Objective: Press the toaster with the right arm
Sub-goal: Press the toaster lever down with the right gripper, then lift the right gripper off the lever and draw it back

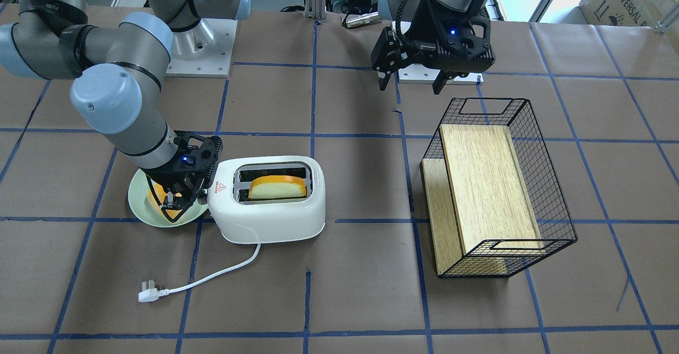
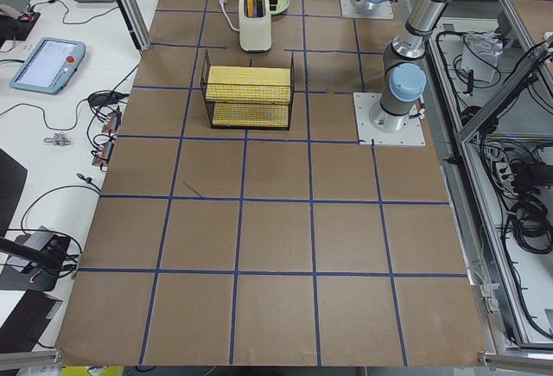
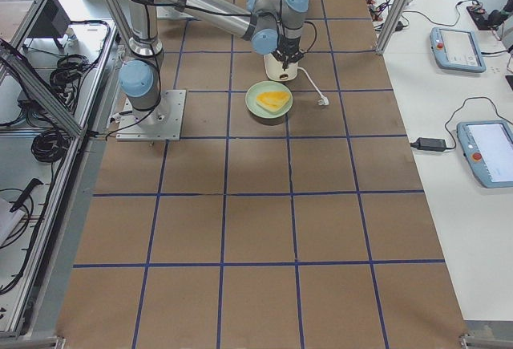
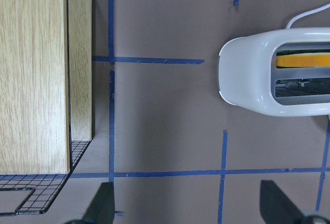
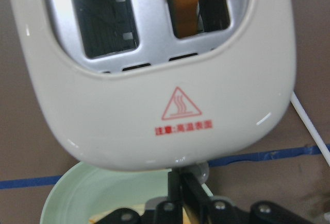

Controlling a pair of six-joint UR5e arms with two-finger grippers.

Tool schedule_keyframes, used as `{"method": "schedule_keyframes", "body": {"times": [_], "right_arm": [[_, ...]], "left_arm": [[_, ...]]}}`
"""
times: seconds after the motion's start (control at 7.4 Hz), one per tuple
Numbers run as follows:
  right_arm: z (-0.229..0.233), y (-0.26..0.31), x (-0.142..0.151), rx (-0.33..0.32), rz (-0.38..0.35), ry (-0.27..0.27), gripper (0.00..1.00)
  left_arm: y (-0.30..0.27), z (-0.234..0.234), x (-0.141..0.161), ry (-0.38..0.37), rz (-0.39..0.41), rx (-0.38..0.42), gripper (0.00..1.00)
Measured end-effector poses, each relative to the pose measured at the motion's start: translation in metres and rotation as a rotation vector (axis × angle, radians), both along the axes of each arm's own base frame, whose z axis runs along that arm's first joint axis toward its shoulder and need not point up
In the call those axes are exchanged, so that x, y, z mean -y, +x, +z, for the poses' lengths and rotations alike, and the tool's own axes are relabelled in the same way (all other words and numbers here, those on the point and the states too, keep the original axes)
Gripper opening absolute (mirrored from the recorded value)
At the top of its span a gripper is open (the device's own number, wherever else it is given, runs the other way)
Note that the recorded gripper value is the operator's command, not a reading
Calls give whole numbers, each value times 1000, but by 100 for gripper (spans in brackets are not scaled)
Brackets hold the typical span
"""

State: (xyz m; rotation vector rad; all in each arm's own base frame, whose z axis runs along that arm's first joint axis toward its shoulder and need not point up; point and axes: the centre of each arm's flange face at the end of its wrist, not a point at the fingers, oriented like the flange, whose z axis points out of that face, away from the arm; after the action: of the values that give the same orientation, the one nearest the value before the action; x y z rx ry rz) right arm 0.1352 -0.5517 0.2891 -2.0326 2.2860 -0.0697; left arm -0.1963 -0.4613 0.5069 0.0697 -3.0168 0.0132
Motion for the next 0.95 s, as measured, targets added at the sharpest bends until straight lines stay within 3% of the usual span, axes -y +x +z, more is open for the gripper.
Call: {"method": "schedule_keyframes", "body": {"times": [0.95], "right_arm": [[-21,2,5,19,10,-9,19]], "left_arm": [[0,0,0,0,0,1,100]]}}
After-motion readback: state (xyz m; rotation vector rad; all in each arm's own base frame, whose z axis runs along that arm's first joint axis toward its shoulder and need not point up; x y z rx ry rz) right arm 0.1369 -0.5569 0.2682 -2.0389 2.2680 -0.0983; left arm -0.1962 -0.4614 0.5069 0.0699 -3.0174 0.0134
